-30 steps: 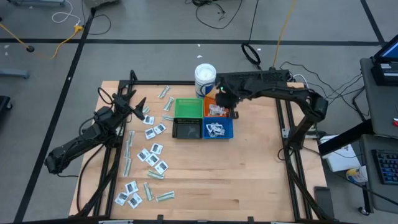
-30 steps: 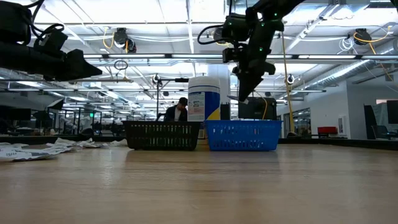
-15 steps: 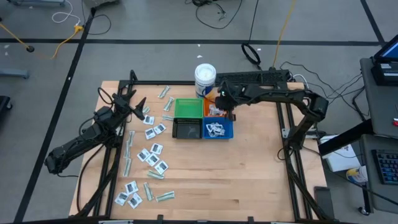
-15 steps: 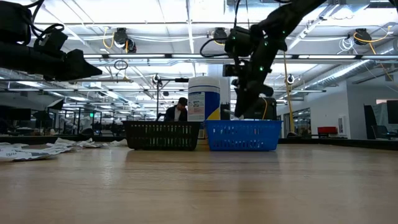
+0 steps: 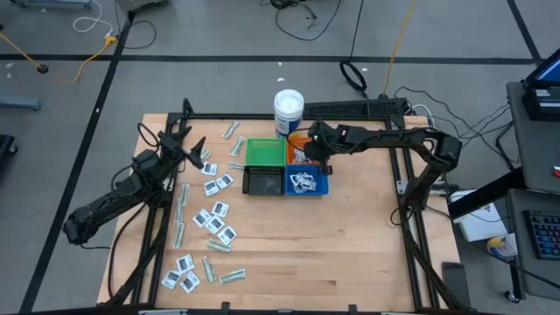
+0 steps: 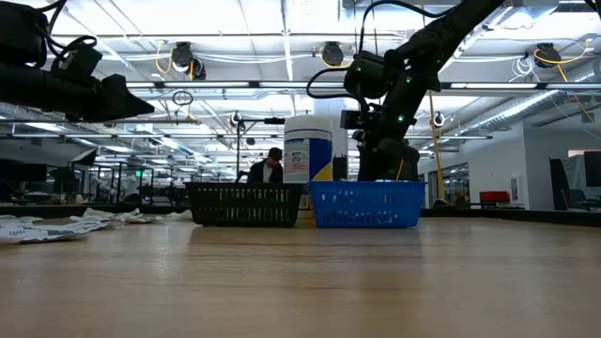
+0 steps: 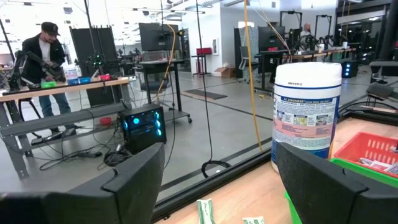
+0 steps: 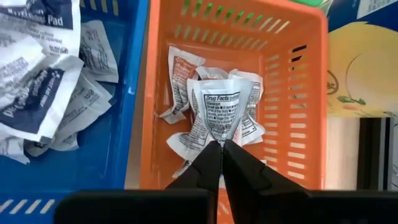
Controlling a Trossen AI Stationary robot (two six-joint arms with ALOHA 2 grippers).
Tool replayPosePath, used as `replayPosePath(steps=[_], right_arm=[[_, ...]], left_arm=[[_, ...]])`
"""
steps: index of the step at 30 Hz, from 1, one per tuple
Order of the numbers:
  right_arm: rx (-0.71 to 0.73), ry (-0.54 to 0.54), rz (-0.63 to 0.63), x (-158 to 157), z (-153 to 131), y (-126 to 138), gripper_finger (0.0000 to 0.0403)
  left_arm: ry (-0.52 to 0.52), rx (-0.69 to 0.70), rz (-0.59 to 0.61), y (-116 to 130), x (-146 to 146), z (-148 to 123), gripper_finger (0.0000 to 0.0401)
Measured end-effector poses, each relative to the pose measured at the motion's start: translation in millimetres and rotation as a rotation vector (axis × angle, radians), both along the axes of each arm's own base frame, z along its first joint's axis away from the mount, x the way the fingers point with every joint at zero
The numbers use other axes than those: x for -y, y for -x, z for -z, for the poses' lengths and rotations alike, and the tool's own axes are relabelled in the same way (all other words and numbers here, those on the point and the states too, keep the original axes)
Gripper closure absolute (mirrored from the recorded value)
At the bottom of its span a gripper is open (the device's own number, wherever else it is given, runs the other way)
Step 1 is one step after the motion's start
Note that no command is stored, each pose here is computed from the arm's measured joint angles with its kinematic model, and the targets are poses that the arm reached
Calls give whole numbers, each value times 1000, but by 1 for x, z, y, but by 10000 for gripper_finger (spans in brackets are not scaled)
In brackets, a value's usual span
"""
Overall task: Pick & Place First Aid Supplies
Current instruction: Put the orange ointment pack into the orange basket, then put the green bandage pad into the green basket
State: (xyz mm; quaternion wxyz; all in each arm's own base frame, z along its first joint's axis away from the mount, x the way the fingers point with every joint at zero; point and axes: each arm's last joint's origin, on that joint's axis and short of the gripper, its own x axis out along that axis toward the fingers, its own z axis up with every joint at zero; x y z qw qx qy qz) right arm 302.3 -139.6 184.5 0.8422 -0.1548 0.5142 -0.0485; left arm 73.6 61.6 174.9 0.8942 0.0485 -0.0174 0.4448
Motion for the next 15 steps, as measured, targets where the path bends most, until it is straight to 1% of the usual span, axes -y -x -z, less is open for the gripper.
replayPosePath(steps=[4, 6, 9, 12, 15], right_arm=[[22, -46, 36, -1, 0, 0, 358], [36, -78, 35, -1, 0, -1, 330], [50, -101, 65, -1, 0, -1, 281], [69, -135, 141, -1, -2, -2, 234], [106, -190, 241, 0, -10, -3, 198]], left_arm=[[0, 0, 0, 0, 0, 0, 93], [0, -1, 1, 0, 0, 0, 93], [0, 0, 1, 0, 0, 0, 93], [0, 0, 0, 0, 0, 0, 93], [0, 0, 0, 0, 0, 0, 93]])
